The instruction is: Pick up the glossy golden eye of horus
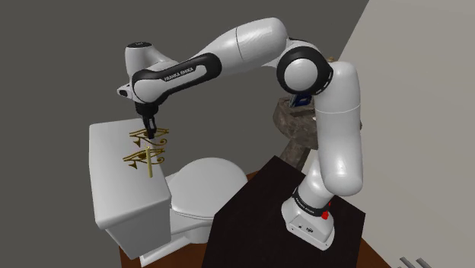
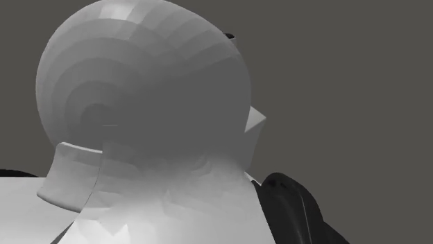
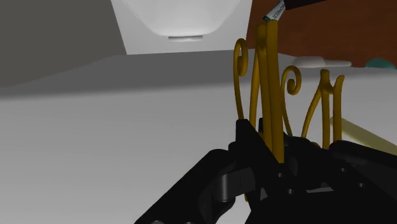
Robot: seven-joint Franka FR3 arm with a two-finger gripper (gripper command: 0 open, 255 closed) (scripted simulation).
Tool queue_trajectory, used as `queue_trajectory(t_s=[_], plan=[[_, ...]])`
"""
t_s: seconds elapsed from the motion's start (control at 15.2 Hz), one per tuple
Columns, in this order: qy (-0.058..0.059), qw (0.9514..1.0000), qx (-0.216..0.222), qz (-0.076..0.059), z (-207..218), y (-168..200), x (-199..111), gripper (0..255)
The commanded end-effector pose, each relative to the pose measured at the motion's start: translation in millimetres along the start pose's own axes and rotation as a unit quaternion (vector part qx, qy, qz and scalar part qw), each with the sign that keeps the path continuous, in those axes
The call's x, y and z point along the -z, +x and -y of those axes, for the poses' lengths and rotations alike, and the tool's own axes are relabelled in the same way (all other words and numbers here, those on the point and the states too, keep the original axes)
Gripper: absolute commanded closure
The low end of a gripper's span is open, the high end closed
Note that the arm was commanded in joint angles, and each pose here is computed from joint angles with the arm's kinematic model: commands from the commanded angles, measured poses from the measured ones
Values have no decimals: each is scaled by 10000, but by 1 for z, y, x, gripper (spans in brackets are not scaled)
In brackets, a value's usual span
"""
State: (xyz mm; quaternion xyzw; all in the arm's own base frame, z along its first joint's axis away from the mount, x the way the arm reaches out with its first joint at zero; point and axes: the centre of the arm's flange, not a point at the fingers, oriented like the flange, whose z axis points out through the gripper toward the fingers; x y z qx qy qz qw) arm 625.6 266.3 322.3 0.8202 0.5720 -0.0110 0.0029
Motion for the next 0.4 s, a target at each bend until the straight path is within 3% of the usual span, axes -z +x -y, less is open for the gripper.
queue_trajectory(t_s=[0.0, 0.33], plan=[[1, 10000, 0, 1, 1, -1, 11, 255], [1, 10000, 0, 1, 1, -1, 28, 255]])
